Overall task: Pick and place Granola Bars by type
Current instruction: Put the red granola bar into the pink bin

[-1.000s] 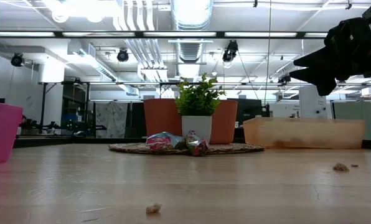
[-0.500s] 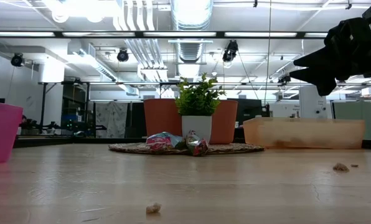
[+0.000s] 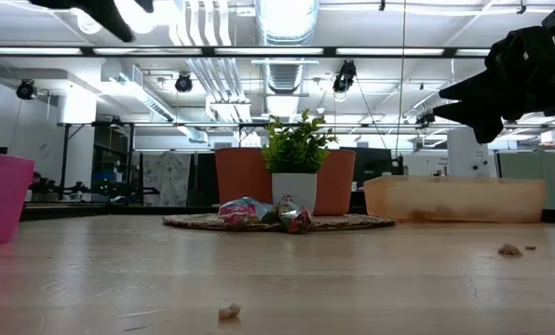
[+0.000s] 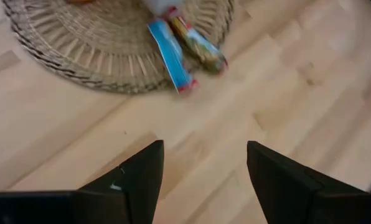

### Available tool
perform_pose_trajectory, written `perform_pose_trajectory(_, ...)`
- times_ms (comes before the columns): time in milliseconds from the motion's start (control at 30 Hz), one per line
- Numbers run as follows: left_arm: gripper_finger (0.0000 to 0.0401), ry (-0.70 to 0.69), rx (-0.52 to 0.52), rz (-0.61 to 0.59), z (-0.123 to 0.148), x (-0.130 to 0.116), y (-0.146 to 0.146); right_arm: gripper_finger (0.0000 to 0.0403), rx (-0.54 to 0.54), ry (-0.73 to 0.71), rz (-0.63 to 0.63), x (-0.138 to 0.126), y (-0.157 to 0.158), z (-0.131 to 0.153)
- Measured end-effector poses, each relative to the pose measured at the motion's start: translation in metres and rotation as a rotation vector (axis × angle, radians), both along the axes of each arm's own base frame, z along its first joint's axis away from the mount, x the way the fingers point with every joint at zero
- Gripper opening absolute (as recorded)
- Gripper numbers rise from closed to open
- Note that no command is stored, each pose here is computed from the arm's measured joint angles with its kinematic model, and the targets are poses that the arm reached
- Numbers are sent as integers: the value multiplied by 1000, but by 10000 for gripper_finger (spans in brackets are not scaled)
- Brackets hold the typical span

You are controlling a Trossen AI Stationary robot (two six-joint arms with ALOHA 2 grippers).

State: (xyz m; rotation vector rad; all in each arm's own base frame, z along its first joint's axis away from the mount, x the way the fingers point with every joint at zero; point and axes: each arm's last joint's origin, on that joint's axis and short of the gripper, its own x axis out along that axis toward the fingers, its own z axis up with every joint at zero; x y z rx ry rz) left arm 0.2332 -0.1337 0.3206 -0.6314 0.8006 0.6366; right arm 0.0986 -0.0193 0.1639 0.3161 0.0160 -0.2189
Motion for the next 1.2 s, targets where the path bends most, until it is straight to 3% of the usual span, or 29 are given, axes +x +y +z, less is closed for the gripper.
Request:
perform_pose_trajectory(233,210,95,-90,159,-5,57,29,196,0,0,0,0,0,0)
perform_pose_trajectory(333,216,206,-100,148,-19,83,40,196,0,0,0,0,0,0)
perform_pose_trajectory(633,297,353,-107,194,-65,142,68,196,0,0,0,0,0,0)
perform_pose_trajectory(833,313,396,-49,316,-96,157,86,196,0,0,0,0,0,0)
perform_pose_trajectory(1200,310,368,-31,373,-137,167,87,196,0,0,0,0,0,0)
